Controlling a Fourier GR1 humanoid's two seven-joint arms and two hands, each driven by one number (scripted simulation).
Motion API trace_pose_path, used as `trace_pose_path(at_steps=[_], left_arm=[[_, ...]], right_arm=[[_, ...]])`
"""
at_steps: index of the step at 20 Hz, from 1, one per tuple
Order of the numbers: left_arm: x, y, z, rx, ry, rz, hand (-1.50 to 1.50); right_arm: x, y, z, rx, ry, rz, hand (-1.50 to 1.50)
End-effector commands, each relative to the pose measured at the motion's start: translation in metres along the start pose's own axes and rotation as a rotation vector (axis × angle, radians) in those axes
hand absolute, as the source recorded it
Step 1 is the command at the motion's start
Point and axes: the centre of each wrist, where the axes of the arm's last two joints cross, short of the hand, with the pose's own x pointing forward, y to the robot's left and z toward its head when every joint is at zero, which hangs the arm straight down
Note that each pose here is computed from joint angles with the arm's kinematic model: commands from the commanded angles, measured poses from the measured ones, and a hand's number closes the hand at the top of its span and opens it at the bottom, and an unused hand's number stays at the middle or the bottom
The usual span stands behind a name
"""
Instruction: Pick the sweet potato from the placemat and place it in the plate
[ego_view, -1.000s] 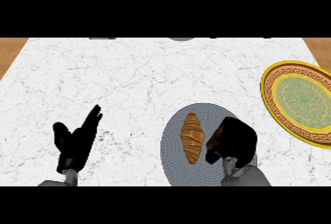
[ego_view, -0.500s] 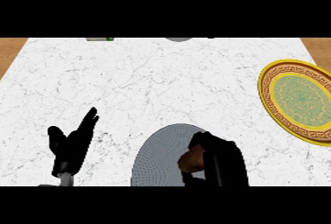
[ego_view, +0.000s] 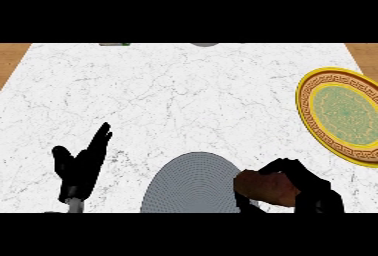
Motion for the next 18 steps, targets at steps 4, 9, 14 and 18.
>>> trace_pose_path(at_steps=[4, 9, 14, 18], left_arm=[[-0.009, -0.001, -0.011, -0.012, 0.065, 0.026, 0.00], [-0.007, -0.005, -0.007, -0.021, 0.054, 0.010, 0.00], [0.003, -0.010, -0.006, -0.007, 0.048, -0.002, 0.00], [-0.010, -0.005, -0.005, -0.019, 0.061, 0.001, 0.00]], right_arm=[[-0.049, -0.025, -0.031, -0.171, 0.102, -0.186, 1.50], [-0.105, -0.046, -0.069, -0.274, 0.094, -0.138, 1.50], [-0.156, -0.058, -0.119, -0.406, 0.134, -0.078, 1.50], [-0.185, -0.061, -0.160, -0.409, 0.135, -0.096, 1.50]])
